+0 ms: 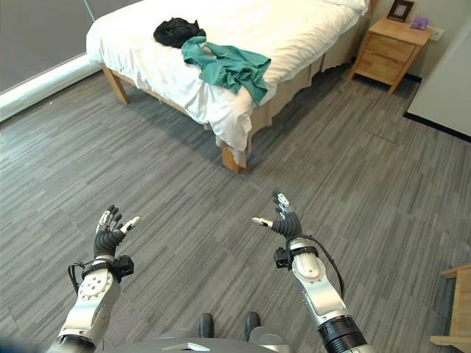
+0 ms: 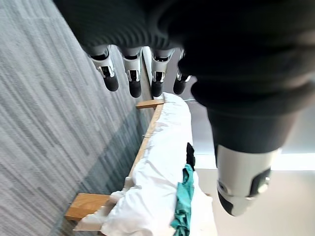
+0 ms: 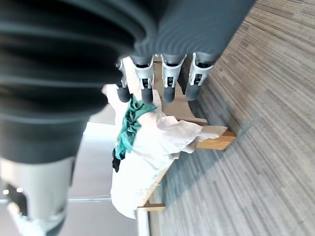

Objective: Pick up bed clothes into laundry basket.

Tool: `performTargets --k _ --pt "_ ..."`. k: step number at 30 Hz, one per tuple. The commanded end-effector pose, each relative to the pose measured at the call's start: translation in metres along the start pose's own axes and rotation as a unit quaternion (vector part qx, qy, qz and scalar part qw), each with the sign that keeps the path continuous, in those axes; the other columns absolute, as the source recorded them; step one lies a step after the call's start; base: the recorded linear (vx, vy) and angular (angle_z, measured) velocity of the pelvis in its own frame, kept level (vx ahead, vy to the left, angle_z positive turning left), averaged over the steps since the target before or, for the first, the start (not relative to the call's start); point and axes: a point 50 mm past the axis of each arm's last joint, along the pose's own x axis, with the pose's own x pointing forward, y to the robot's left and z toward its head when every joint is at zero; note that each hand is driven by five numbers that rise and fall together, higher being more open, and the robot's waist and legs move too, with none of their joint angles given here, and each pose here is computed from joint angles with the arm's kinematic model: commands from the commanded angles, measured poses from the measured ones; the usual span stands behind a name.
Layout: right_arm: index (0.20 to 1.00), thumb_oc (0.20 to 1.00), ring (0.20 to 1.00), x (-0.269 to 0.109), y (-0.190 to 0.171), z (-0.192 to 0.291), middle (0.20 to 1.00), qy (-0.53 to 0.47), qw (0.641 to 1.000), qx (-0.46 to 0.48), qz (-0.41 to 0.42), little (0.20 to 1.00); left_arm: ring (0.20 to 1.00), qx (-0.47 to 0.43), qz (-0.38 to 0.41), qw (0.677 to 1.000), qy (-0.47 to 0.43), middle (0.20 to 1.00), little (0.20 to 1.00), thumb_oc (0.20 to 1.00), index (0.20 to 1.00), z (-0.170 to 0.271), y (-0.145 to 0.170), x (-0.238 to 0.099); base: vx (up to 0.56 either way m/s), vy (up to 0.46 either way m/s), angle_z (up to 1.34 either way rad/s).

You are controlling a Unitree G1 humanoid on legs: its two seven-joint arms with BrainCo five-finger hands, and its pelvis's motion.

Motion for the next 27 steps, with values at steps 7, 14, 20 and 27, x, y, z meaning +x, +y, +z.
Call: performTargets --k 7,14,20,27 --pt "1.000 1.000 1.000 0.008 0.008 0.031 1.000 -0.080 0.997 0.007 0.003 1.000 1.000 0.012 -0.005 0.999 -0.037 1.000 1.000 1.000 1.000 0.015 0.000 0.010 -0.02 -0.028 0.03" --pt "1.000 1.000 1.000 0.006 0.002 0.039 1.000 -0.097 0.995 -0.014 0.009 1.000 1.000 -0.038 0.002 0.999 -0.028 1.000 1.000 1.000 1.000 0.012 0.000 0.008 0.02 -0.096 0.09" --pt "1.000 1.000 1.000 0.011 0.000 0.033 1.000 -0.078 0.997 -0.029 -0.001 1.000 1.000 -0.041 0.003 0.999 -0.001 1.000 1.000 1.000 1.000 0.000 0.002 -0.003 0.30 0.108 0.14" --pt "1.000 1.000 1.000 0.010 0.022 0.025 1.000 -0.068 0.997 -0.013 0.020 1.000 1.000 -0.001 -0.014 0.999 -0.030 1.000 1.000 1.000 1.000 0.016 0.000 0.009 0.52 0.284 -0.18"
